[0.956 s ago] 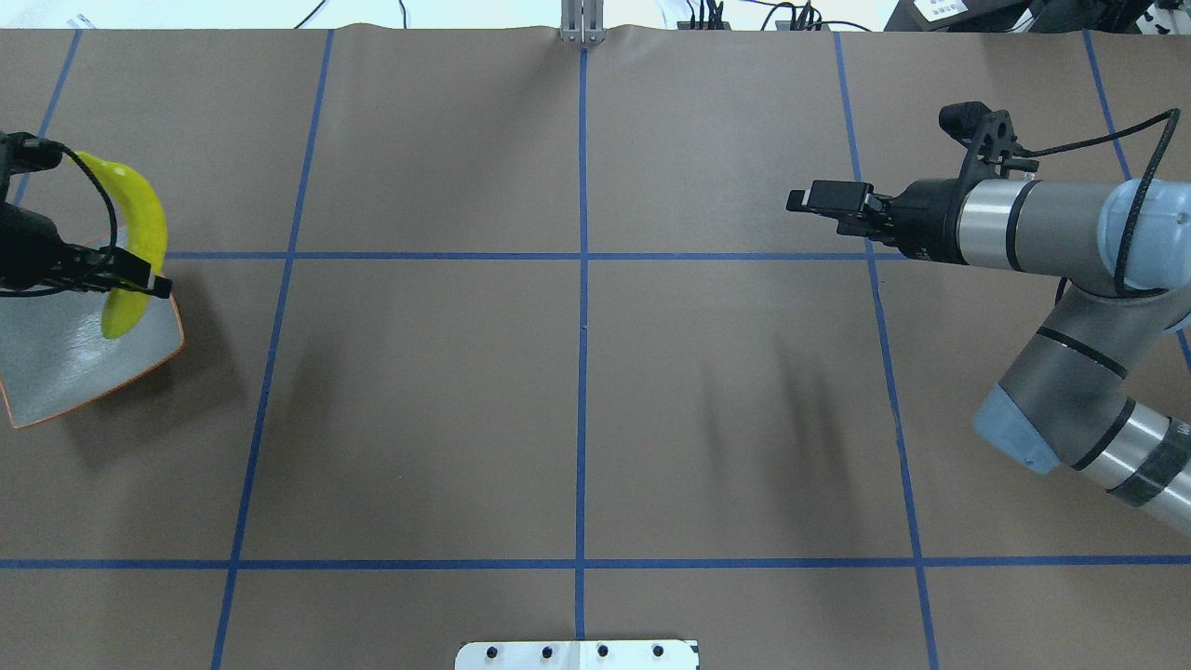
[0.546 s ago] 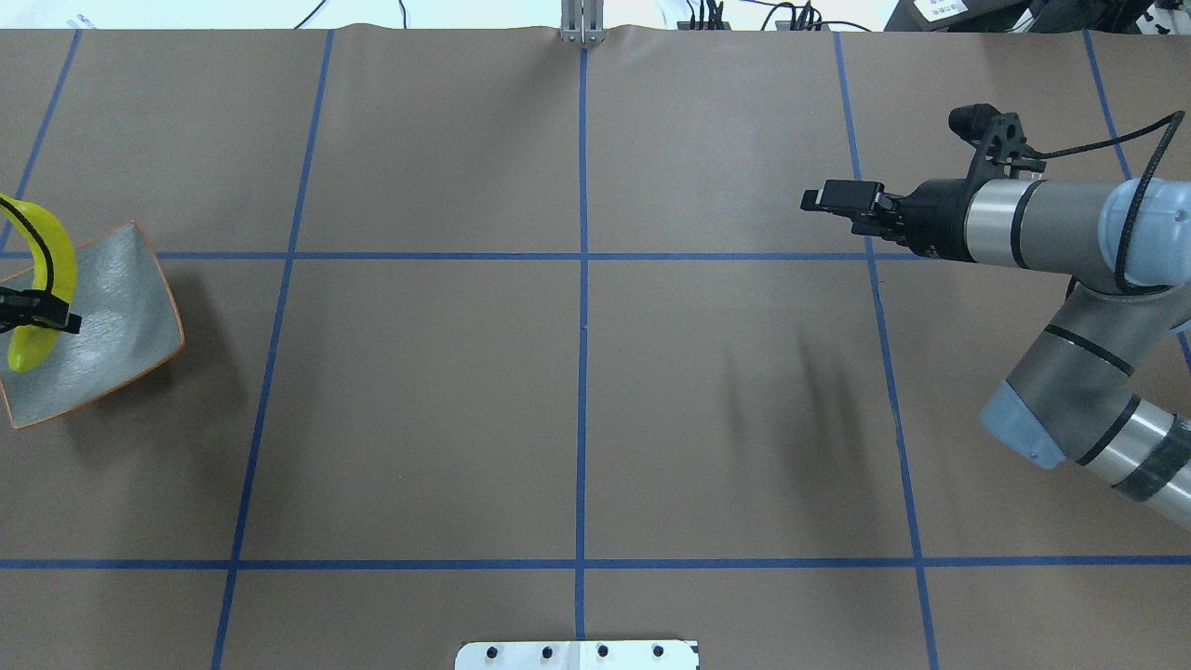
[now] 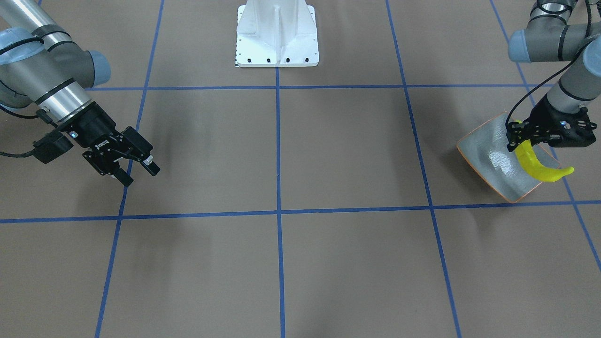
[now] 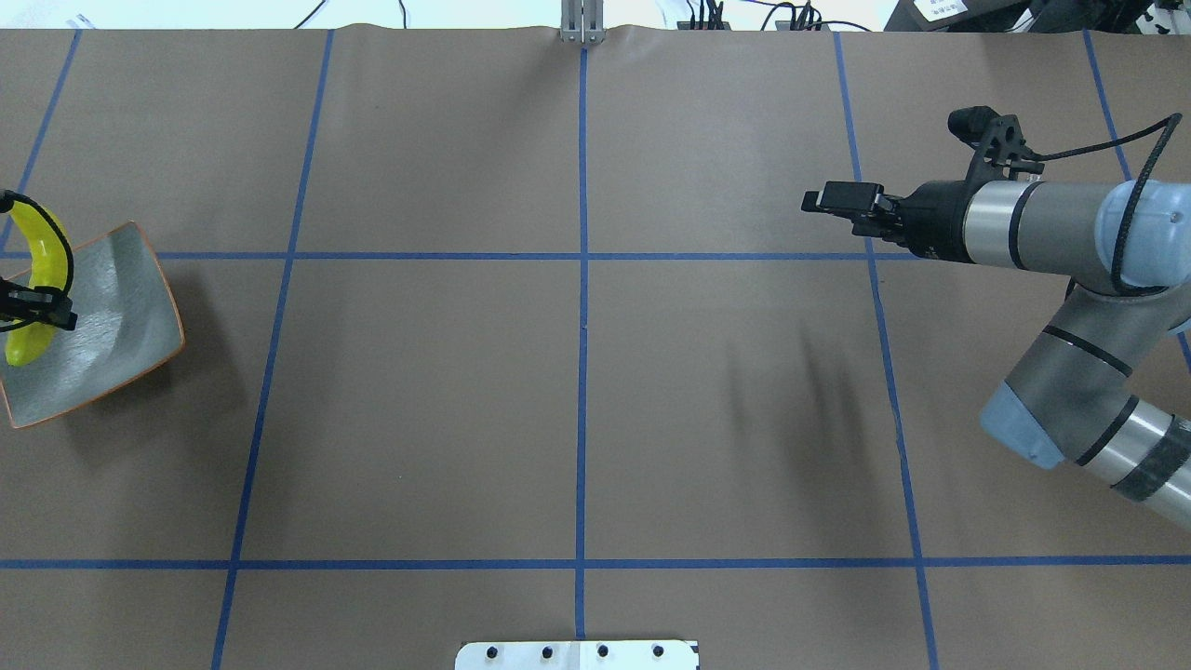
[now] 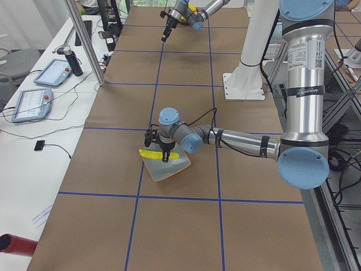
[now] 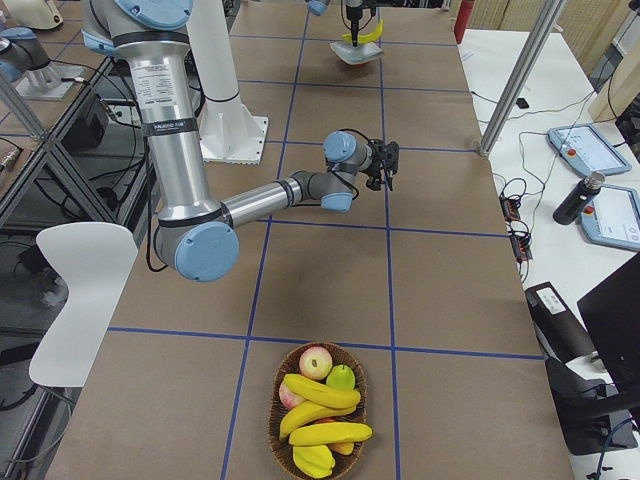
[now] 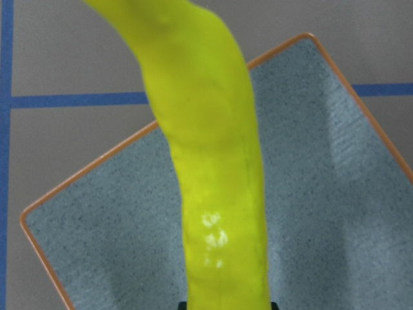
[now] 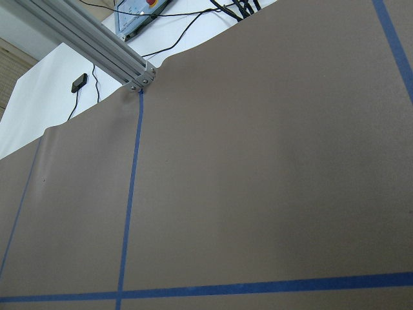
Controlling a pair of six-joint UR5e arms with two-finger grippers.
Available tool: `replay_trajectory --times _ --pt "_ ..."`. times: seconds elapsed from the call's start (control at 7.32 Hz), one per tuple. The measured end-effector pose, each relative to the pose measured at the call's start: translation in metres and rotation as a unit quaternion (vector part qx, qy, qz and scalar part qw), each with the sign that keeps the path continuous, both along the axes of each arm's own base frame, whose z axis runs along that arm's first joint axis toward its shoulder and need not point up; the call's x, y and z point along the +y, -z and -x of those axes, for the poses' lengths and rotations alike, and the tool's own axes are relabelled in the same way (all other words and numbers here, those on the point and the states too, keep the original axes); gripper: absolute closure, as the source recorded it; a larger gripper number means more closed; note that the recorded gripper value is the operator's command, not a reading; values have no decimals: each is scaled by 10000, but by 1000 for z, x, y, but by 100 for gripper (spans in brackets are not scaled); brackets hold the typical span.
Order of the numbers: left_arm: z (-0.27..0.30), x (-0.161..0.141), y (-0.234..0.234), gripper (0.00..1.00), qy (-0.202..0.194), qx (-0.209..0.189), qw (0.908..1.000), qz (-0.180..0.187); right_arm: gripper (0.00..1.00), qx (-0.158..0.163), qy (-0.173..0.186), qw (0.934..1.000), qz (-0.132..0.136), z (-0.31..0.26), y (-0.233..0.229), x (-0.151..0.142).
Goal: Transfer all bananas from basket to plate
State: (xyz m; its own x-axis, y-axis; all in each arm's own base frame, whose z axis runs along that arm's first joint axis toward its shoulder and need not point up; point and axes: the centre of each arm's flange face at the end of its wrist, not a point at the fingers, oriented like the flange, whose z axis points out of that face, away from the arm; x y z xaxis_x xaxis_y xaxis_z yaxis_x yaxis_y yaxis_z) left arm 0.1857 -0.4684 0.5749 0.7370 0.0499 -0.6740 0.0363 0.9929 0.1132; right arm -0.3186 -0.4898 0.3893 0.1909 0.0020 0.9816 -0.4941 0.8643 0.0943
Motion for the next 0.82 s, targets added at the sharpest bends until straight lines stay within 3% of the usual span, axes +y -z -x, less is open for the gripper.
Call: replay_trajectory --times 0.41,0.55,0.68,0.82 --pt "-15 -6 -1 100 -186 -50 9998 -35 0 -2 -3 10000 11 0 0 0" --pt "-18 -6 -2 94 -211 -46 9998 -20 0 -1 -3 10000 15 0 -1 0" --pt "-21 -5 -3 65 -242 -44 9997 -8 0 -13 -5 10000 21 0 0 0" --pt "-25 -5 -4 51 -280 -53 9996 -7 0 -35 -9 10000 25 -1 1 1"
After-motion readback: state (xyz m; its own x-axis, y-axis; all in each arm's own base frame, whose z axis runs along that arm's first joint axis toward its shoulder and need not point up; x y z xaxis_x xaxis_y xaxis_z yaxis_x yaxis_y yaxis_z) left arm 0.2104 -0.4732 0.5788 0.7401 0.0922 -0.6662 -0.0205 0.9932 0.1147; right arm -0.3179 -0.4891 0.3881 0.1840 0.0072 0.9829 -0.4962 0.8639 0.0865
